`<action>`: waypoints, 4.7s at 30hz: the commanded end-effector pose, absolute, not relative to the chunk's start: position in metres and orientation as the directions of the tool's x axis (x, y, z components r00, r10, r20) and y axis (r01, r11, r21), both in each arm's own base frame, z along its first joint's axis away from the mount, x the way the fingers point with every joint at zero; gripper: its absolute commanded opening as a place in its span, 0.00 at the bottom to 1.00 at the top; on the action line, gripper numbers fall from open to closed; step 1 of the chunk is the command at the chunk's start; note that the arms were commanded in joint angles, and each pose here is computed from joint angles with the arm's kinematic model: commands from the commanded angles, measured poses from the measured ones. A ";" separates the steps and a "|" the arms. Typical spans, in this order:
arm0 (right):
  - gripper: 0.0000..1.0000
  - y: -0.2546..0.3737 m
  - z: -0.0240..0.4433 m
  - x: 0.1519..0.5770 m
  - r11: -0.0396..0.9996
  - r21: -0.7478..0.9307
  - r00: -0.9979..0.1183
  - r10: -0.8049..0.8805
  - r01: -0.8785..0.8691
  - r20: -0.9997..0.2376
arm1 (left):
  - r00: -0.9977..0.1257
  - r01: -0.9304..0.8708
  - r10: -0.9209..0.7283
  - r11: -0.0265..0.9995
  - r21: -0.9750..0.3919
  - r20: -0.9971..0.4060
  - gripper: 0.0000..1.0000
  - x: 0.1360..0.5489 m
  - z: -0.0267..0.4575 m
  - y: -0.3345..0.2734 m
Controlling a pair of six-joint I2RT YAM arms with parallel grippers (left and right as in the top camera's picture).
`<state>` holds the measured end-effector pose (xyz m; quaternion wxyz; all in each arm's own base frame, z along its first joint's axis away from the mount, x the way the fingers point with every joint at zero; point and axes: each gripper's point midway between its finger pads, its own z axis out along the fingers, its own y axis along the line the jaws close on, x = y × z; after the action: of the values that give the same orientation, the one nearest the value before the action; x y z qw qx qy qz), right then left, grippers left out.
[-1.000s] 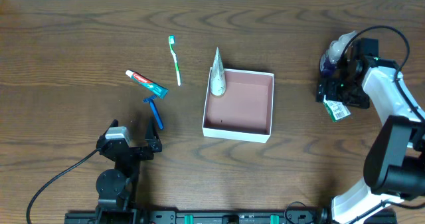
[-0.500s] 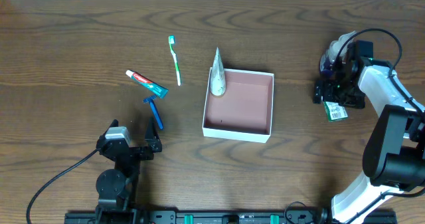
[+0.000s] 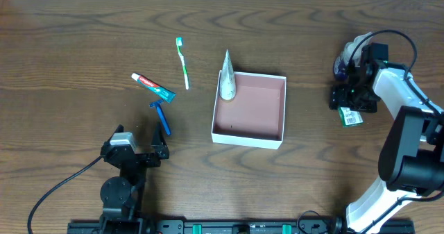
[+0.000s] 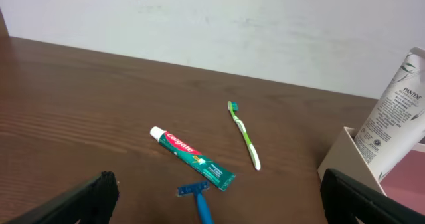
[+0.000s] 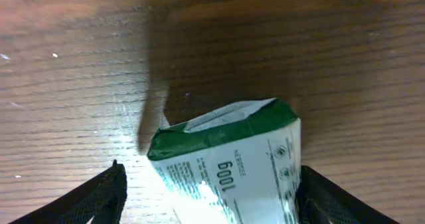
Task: Pack container
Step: 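Move the right gripper to the green soap bar and grasp it, then carry the soap bar into the box and release it beside the tube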
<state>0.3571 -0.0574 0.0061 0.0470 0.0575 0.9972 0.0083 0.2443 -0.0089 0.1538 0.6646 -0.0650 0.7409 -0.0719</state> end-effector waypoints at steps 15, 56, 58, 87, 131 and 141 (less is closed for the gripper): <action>0.33 -0.047 -0.014 0.343 0.991 0.034 -0.992 0.126 0.126 -0.004 | -0.156 -0.023 -0.190 0.982 -0.189 -0.969 0.98 0.244 0.136 -0.007; 0.23 0.108 0.181 0.338 0.594 0.715 -0.898 -0.031 -0.370 -0.438 | -0.156 -0.023 -0.190 0.982 -0.189 -0.969 0.98 0.244 0.136 -0.006; 0.23 0.118 0.192 0.332 0.595 0.695 -0.883 -0.056 -0.404 -0.466 | -0.156 -0.023 -0.190 0.982 -0.189 -0.969 0.98 0.244 0.136 -0.006; 0.21 0.232 0.147 0.313 0.953 0.302 -0.904 0.113 -0.019 -0.412 | -0.156 -0.023 -0.190 0.982 -0.189 -0.969 0.98 0.244 0.136 -0.006; 0.27 0.285 0.060 0.322 0.961 0.268 -0.920 0.159 0.062 -0.359 | -0.156 -0.023 -0.190 0.982 -0.189 -0.969 0.98 0.244 0.136 -0.006; 0.43 0.285 0.060 0.322 0.962 0.268 -0.920 0.159 0.062 -0.358 | -0.156 -0.023 -0.190 0.982 -0.189 -0.969 0.98 0.244 0.136 -0.006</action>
<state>0.3232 0.2847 0.0649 0.1897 0.0556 0.9710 0.1344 0.2443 -0.0089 0.1538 0.6646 -0.0652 0.7408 -0.0718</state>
